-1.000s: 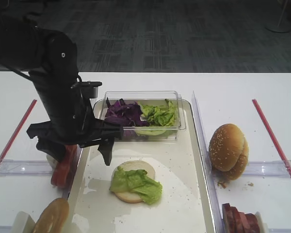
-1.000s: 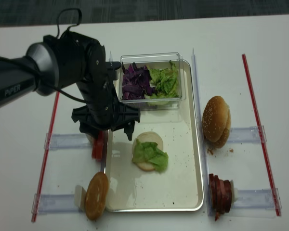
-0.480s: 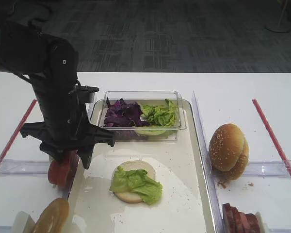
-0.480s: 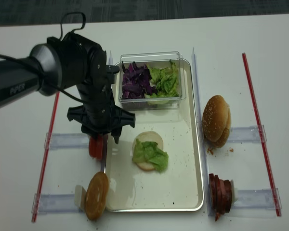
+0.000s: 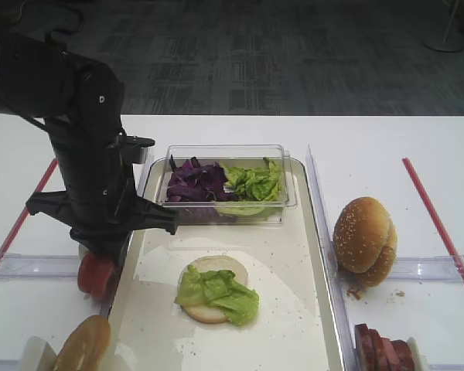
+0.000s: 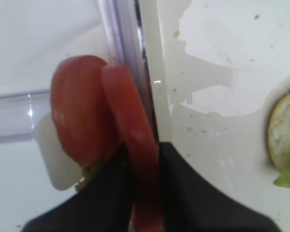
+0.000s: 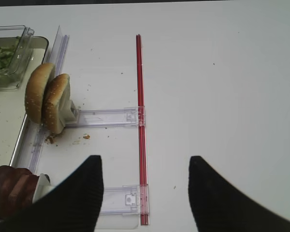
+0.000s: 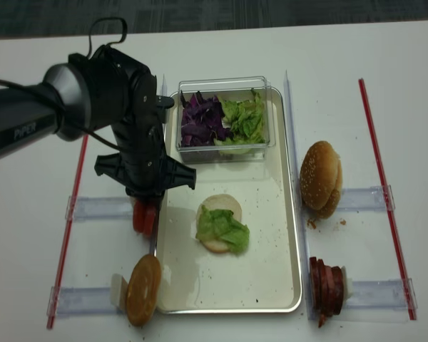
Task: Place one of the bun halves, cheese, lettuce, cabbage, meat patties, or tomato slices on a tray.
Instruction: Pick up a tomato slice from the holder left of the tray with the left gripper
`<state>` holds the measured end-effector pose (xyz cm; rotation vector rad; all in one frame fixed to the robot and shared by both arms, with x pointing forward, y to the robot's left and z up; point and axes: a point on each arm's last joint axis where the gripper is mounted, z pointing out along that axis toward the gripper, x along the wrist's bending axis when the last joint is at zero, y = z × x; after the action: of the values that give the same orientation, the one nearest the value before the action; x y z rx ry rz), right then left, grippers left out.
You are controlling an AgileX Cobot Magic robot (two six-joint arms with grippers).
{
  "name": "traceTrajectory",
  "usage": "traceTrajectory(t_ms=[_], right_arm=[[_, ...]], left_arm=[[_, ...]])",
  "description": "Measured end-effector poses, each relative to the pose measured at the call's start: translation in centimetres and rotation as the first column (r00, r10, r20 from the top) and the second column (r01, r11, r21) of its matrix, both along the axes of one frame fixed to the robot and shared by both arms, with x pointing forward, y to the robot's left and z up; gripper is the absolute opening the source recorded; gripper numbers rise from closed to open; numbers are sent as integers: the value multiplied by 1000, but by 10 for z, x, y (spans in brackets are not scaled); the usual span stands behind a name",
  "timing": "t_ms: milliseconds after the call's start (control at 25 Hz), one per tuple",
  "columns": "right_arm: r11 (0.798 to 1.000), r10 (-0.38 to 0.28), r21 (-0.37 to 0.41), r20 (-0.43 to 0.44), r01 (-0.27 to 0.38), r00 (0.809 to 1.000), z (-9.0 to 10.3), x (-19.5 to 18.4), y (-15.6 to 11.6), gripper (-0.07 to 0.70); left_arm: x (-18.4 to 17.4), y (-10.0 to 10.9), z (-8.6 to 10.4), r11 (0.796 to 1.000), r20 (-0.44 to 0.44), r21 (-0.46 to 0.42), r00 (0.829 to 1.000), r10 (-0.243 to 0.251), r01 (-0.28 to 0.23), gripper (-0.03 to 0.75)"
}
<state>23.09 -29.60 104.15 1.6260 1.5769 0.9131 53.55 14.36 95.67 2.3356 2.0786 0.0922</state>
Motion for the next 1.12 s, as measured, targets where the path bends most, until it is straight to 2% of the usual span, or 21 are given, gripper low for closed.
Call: traceTrajectory(t_ms=[160, 600, 800, 1120], right_arm=[[1000, 0, 0, 0, 0, 1000, 0, 0, 0, 427], [1000, 0, 0, 0, 0, 1000, 0, 0, 0, 427], [1000, 0, 0, 0, 0, 1000, 0, 0, 0, 427], [1000, 0, 0, 0, 0, 1000, 0, 0, 0, 427]], left_arm=[[0, 1, 0, 1000, 3, 7, 1000, -2, 2, 52], [-1, 2, 3, 1000, 4, 11, 1000, 12, -12, 44], [2, 0, 24, 1000, 27, 1, 999, 16, -16, 43], [7, -2, 47, 1000, 10, 17, 1000, 16, -16, 43]])
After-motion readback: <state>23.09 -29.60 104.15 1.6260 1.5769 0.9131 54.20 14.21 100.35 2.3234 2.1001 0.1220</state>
